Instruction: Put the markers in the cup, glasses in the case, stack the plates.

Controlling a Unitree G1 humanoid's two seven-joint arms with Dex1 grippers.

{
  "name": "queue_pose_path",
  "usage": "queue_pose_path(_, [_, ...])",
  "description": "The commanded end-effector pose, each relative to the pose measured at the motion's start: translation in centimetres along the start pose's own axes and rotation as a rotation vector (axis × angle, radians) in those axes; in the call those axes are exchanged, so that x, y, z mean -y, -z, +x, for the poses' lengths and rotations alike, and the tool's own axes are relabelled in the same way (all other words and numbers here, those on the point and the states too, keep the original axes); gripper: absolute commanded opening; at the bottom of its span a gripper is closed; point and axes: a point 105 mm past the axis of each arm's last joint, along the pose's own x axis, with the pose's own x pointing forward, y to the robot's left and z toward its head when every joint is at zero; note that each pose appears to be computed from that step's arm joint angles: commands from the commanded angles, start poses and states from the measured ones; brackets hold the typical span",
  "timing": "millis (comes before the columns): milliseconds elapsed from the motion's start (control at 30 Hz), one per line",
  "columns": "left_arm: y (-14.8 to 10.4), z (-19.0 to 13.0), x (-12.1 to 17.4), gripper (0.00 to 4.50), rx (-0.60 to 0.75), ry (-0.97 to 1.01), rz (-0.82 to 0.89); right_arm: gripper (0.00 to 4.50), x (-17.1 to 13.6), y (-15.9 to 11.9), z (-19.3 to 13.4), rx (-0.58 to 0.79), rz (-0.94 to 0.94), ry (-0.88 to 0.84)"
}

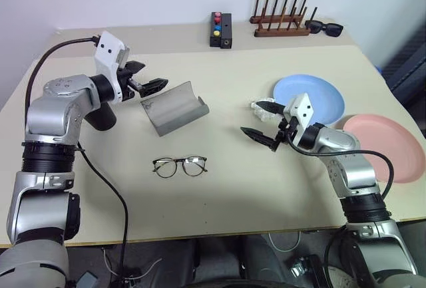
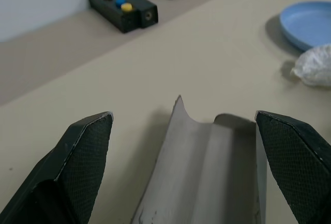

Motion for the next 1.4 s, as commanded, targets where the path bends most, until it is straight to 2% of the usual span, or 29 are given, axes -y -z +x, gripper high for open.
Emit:
queue_pose_path(33, [-0.7,0.0,0.1,4.49,-0.049,0.049,0.051,4.5,0.4,-1.5,-0.7,0.013,-0.051,0.021])
queue_pose_path(200, [0.4,0.4,-0.2,4.49,-0.174,0.15,0.11,4.5,0.2,-0.9,-0.9,-0.036,-0.024,0.011])
queue_pose_path(367, [2.7,0.5,0.0,4.49,-0.302,0.263,0.173,4.5,-1.0,-0.4,-0.8,-0.079,-0.016,-0.054])
queue_pose_path(467, [3.2,0.7,0.3,4.49,-0.327,0.304,0.199,4.5,-1.1,-0.3,-1.0,-0.093,-0.023,-0.06])
queue_pose_path(800, [2.4,2.7,2.2,4.49,-0.326,0.404,0.236,4.5,-1.5,-1.8,-1.2,-0.086,-0.026,-0.068])
queue_pose_path(967, [3.0,2.8,2.5,4.49,-0.378,0.439,0.255,4.5,-1.4,-2.2,-0.7,-0.081,-0.031,-0.07])
queue_pose_path(1400, [4.2,2.2,1.8,4.49,-0.455,0.423,0.268,4.5,-1.2,-2.7,-0.5,-0.071,-0.039,-0.068])
